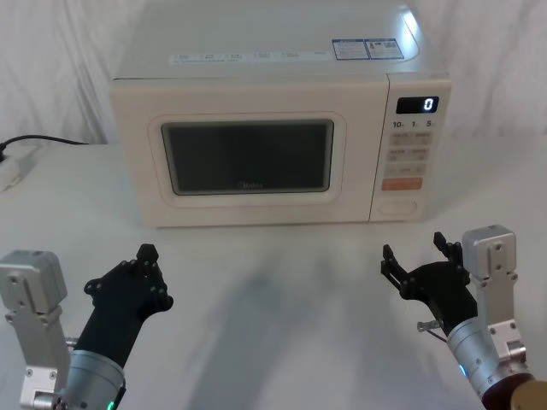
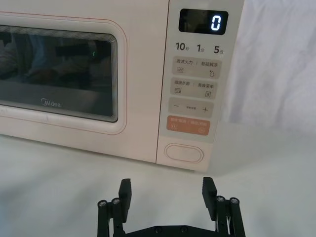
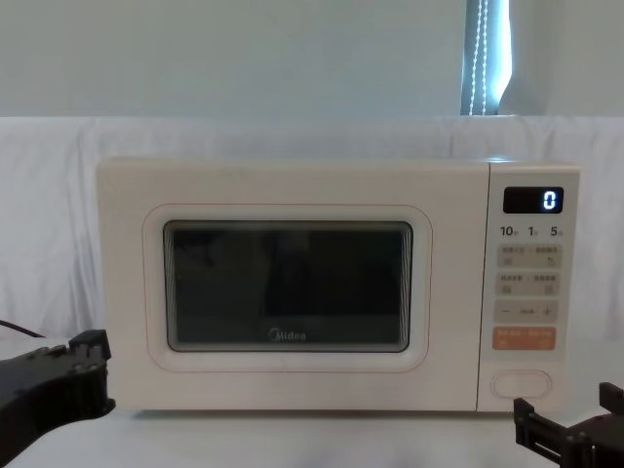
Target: Press the button to open the microwave door with one hand; close the microwave door with the other hand.
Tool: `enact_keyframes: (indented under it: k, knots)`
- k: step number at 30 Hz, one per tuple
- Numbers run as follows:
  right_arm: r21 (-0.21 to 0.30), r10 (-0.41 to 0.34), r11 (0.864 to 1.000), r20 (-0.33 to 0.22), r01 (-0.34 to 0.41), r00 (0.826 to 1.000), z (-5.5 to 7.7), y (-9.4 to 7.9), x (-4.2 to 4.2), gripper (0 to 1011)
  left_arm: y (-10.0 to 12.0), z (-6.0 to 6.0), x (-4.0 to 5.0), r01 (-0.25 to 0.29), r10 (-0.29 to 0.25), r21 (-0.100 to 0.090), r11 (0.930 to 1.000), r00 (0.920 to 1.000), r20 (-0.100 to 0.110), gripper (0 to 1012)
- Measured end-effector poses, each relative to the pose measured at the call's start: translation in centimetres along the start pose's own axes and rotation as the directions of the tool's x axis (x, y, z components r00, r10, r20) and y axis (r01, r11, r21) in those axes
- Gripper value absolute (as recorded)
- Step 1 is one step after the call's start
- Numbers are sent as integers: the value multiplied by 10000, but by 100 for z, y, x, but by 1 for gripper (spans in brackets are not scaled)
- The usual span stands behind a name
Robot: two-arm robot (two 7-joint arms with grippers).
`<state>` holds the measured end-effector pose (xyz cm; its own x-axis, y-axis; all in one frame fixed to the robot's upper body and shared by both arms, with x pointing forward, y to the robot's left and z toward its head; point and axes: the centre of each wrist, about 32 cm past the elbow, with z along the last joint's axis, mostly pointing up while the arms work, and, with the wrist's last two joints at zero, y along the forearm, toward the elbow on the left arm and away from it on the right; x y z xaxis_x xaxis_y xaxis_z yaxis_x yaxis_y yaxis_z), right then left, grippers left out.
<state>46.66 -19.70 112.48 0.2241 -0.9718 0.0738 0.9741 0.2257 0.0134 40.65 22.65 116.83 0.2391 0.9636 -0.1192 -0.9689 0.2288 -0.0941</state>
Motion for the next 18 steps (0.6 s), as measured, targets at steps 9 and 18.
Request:
enact_keyframes:
  k: [9,18]
  knots:
    - [0,0,10000,-1,0,10000,0,0,0,1002,0,0,0,0,0,0,10000,10000,-1,0]
    - [-1,0,10000,-1,0,10000,0,0,0,1002,0,0,0,-1,1,0,10000,10000,0,39]
